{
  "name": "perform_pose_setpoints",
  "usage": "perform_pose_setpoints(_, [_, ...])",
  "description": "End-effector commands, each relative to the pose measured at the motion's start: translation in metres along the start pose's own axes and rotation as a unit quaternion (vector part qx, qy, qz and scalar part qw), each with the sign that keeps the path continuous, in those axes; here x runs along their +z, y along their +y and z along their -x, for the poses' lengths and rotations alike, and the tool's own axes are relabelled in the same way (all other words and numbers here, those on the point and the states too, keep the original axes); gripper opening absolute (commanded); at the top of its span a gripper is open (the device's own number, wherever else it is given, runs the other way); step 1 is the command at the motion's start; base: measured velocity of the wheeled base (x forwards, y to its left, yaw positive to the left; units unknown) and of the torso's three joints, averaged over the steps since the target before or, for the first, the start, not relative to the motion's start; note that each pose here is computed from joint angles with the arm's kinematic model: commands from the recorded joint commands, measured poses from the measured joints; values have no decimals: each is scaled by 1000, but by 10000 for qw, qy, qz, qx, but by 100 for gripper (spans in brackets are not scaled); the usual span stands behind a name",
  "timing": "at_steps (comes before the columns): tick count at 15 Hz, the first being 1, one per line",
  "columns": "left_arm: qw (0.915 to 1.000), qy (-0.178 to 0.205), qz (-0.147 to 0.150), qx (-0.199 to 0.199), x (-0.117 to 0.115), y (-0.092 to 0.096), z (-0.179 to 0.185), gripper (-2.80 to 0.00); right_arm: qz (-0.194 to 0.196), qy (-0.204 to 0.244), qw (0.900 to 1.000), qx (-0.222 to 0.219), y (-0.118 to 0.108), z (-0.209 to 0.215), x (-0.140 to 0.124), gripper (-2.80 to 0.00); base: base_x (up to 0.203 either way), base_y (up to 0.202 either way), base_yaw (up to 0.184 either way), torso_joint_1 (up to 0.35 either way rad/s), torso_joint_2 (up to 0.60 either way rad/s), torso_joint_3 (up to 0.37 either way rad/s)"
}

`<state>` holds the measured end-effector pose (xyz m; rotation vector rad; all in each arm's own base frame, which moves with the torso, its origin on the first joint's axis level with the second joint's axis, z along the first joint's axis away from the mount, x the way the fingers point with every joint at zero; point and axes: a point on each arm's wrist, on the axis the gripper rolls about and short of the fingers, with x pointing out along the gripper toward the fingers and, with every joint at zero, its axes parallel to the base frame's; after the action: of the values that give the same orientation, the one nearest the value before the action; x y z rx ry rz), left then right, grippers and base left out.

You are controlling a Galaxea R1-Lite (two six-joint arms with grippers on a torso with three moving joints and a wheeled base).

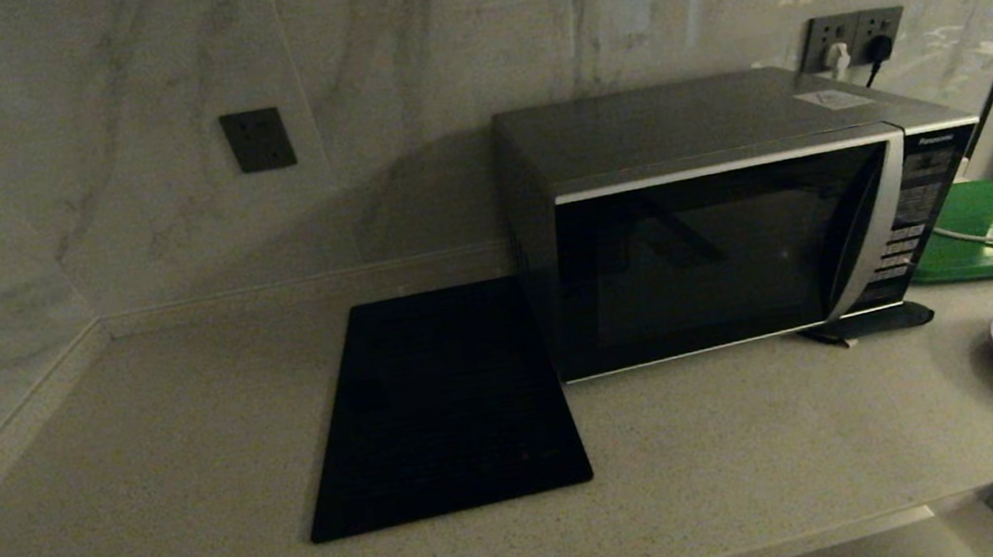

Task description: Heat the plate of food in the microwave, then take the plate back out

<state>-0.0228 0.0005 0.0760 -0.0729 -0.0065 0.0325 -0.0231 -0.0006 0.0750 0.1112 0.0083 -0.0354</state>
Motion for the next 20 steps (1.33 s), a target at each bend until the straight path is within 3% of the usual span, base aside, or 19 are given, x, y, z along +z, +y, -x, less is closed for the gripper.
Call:
perform_pose_setpoints(1, [10000,3,4,5,0,0,0,-280,13,10,10000,-3,0,0,0,-280,0,0,0,0,0,0])
perform_pose_setpoints(20, [10000,3,4,5,0,0,0,-280,-80,-6,10000,-17,0,0,0,-280,0,0,0,0,0,0])
